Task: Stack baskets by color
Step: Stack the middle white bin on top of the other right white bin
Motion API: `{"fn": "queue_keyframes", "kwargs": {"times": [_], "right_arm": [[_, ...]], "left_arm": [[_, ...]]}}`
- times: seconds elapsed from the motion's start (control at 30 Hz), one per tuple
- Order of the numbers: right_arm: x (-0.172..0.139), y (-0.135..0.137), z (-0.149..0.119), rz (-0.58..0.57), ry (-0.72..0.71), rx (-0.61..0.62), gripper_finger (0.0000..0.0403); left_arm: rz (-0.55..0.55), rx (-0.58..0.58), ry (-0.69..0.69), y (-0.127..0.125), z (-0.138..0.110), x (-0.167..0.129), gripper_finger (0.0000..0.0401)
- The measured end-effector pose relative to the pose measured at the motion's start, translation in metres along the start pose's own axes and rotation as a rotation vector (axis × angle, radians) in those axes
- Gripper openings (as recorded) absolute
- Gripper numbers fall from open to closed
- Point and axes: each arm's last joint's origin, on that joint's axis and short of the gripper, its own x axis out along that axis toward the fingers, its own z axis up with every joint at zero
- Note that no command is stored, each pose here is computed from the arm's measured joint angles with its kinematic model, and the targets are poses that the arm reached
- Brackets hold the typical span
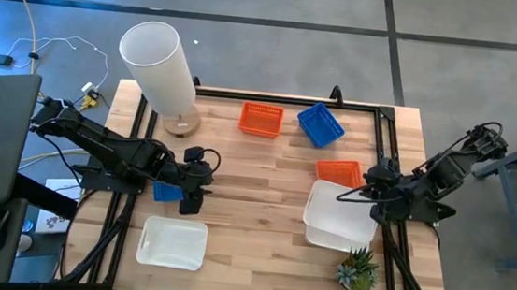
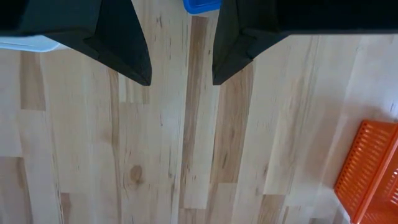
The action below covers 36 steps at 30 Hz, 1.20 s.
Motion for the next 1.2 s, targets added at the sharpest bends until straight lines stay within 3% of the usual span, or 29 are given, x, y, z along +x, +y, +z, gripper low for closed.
{"fn": "queue_keyframes", "kwargs": {"times": [0.53,1.2], "right_arm": [[0.008,0.005,-0.002,0.057,0.043,-0.094,0.0],[0.036,0.011,0.017,-0.043,0.127,-0.093,0.0]], "left_arm": [[-0.014,-0.016,-0.05,-0.001,0.005,0.0,0.0158],[0.007,-0.015,-0.061,-0.001,0.006,0.0,0.0158]]}}
